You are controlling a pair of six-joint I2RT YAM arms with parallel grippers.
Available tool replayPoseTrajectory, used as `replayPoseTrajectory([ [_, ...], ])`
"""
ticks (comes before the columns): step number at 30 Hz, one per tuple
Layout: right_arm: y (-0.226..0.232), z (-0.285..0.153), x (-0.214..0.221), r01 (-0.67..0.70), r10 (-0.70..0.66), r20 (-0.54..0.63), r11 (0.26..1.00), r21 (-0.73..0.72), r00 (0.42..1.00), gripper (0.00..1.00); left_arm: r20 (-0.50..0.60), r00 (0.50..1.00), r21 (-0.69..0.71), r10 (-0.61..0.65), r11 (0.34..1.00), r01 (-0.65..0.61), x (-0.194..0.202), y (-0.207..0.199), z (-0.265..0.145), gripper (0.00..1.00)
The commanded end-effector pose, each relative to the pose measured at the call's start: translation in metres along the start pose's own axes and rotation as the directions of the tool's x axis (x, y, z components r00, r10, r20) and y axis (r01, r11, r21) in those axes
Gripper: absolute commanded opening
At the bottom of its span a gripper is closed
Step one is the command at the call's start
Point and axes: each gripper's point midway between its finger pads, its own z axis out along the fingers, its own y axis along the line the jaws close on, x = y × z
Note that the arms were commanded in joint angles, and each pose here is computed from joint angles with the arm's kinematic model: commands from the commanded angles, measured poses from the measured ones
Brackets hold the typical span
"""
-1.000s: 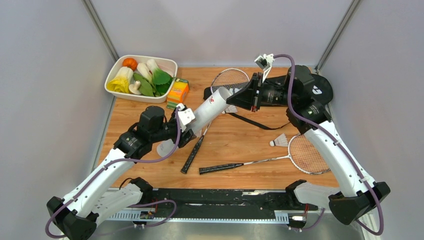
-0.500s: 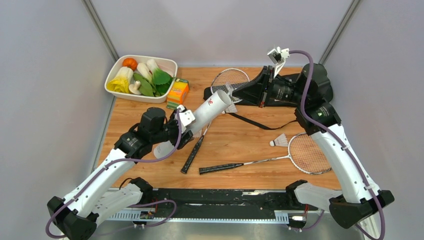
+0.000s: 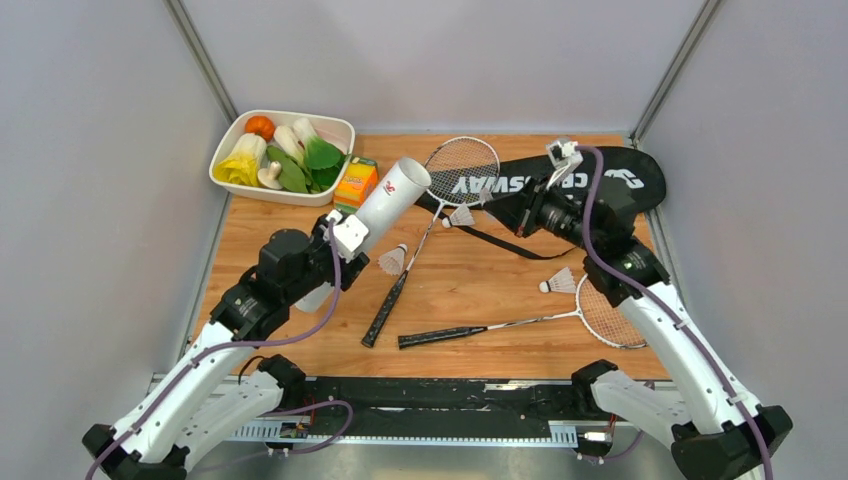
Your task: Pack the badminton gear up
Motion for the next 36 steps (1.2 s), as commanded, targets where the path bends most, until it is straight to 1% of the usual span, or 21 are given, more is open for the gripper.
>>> replayPoseTrajectory([
  [1,-0.071,0.006,0.064,-0.158,0.175,-0.046,0.953,0.259,0.983,0.00,0.160,0.985,-0.195,-0.059,0.977,0.091,-0.020,0.031,-0.012,0.54],
  [2,-0.081,0.007,0.080,-0.179,0.205,-0.062,0.939,0.292,0.977,0.00,0.206,0.976,-0.221,-0.070,0.968,0.116,-0.026,0.036,-0.018,0.54],
  [4,-0.099,0.010,0.113,-0.204,0.251,-0.096,0.915,0.349,0.963,0.00,0.232,0.969,-0.234,-0.079,0.963,0.134,-0.029,0.038,-0.024,0.54],
  [6,-0.115,0.013,0.141,-0.198,0.266,-0.120,0.892,0.406,0.956,0.00,0.247,0.966,-0.249,-0.081,0.958,0.144,-0.031,0.041,-0.029,0.54],
  [10,-0.133,0.023,0.185,-0.145,0.266,-0.187,0.860,0.490,0.946,0.00,0.247,0.965,-0.249,-0.093,0.956,0.156,-0.034,0.042,-0.035,0.55],
  [14,-0.150,0.027,0.214,-0.095,0.263,-0.216,0.813,0.575,0.940,0.01,0.230,0.965,-0.187,-0.129,0.967,0.174,-0.034,0.031,-0.039,0.56],
  [17,-0.156,0.031,0.229,-0.085,0.270,-0.231,0.801,0.592,0.935,0.09,0.233,0.960,-0.133,-0.155,0.973,0.190,-0.032,0.020,-0.039,0.56],
  [19,-0.159,0.032,0.236,-0.083,0.282,-0.243,0.792,0.605,0.928,0.18,0.239,0.957,-0.111,-0.165,0.974,0.196,-0.029,0.014,-0.039,0.56],
  [23,-0.161,0.030,0.234,-0.067,0.280,-0.252,0.781,0.620,0.926,0.32,0.259,0.951,-0.109,-0.169,0.973,0.202,-0.019,0.010,-0.038,0.57],
  [27,-0.167,0.016,0.202,-0.028,0.236,-0.218,0.737,0.675,0.947,0.41,0.259,0.948,-0.103,-0.184,0.971,0.217,-0.015,0.008,-0.036,0.57],
  [31,-0.183,-0.012,0.166,-0.042,0.218,-0.151,0.686,0.727,0.964,0.47,0.243,0.951,-0.090,-0.190,0.972,0.217,-0.010,0.004,-0.033,0.57],
  [36,-0.214,-0.059,0.143,-0.067,0.194,-0.060,0.588,0.806,0.979,0.53,0.243,0.951,-0.068,-0.189,0.975,0.211,-0.010,0.000,-0.031,0.57],
])
